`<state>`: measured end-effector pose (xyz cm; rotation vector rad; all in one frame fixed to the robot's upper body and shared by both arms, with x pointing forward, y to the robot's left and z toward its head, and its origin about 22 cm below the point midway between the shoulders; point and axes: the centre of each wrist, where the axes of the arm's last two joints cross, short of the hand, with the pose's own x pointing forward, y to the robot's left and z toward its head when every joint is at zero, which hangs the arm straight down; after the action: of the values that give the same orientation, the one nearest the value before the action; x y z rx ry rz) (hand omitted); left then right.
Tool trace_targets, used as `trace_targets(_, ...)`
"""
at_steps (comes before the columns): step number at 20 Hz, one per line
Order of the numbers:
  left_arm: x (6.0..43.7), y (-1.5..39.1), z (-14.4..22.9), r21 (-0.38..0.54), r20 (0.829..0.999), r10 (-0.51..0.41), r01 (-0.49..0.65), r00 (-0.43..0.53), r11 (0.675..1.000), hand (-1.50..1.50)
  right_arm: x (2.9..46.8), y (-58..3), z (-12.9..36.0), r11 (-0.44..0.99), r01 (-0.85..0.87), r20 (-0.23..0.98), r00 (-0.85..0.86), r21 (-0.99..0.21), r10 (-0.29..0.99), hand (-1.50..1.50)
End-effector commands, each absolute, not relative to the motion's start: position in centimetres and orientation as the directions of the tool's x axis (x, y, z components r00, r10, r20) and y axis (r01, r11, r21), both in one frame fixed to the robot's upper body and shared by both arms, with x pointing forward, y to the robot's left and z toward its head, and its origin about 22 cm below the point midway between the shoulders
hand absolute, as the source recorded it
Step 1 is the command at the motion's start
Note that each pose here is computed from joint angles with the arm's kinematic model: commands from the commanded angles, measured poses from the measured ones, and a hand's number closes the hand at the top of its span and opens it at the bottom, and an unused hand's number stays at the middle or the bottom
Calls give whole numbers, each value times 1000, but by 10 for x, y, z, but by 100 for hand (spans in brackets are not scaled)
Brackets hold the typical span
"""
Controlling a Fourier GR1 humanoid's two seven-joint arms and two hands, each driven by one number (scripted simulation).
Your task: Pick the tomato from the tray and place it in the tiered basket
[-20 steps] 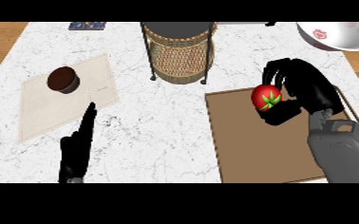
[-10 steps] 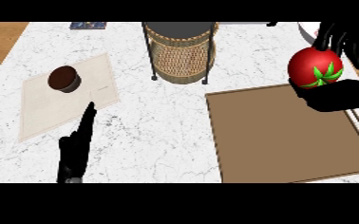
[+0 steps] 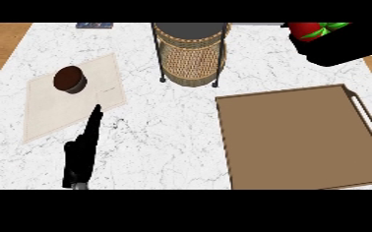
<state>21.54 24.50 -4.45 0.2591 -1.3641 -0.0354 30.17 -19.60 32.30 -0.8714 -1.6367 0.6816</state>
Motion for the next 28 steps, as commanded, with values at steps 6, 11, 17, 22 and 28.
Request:
trace_targets(6,220,235,-58,196,952,-156,-130,263,972,0,363,-157,324,582,172,578,-78,-795,812,150)
trace_targets(11,219,250,-38,197,951,-163,-110,262,974,0,392,-141,327,553,103,544,-102,-827,833,150)
trace_targets(17,220,239,-44,204,948,-168,-110,269,973,0,414,-101,296,516,73,506,-120,-854,854,150)
trace_targets(22,222,237,-59,193,952,-163,-95,260,977,0,431,-87,249,485,71,481,-72,-872,874,150)
trace_targets(28,214,231,-47,195,949,-161,-105,270,975,0,449,-98,217,574,60,572,-51,-816,819,150)
